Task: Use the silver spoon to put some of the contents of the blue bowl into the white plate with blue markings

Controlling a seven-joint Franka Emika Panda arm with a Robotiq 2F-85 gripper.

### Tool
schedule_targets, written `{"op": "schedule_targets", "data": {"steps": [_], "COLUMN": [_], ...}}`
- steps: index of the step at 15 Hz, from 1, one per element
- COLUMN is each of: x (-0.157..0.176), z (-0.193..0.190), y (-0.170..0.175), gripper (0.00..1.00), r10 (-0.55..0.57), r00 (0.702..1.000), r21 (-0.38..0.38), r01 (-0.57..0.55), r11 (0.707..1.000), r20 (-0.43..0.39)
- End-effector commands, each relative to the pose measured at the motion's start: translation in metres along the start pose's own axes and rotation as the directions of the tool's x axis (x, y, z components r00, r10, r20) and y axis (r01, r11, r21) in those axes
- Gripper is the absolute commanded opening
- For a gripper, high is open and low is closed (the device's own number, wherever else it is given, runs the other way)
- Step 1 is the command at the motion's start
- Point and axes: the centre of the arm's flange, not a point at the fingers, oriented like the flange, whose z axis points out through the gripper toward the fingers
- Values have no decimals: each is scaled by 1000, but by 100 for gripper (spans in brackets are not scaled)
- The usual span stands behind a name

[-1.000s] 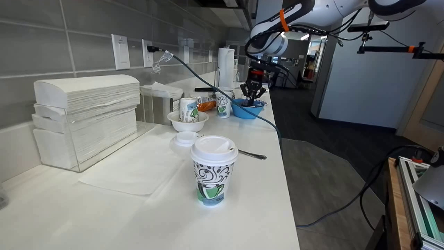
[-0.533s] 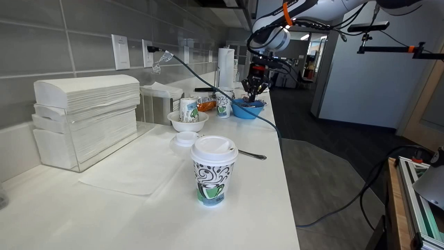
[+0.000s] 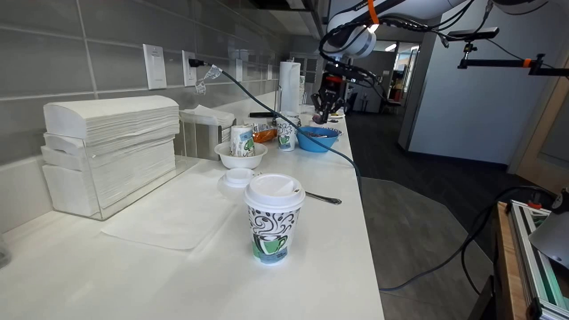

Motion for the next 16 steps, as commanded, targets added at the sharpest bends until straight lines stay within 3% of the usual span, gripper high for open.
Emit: {"op": "schedule_targets", "data": {"steps": [1, 16], "x": [4, 56], "z": [-13, -44], "y": [10, 59], "gripper": [3, 3], "r10": [46, 204], "r00": [999, 977], "r21": [-12, 22], "r01": [-46, -203], "r11": [999, 979], "r20": [-18, -66]}}
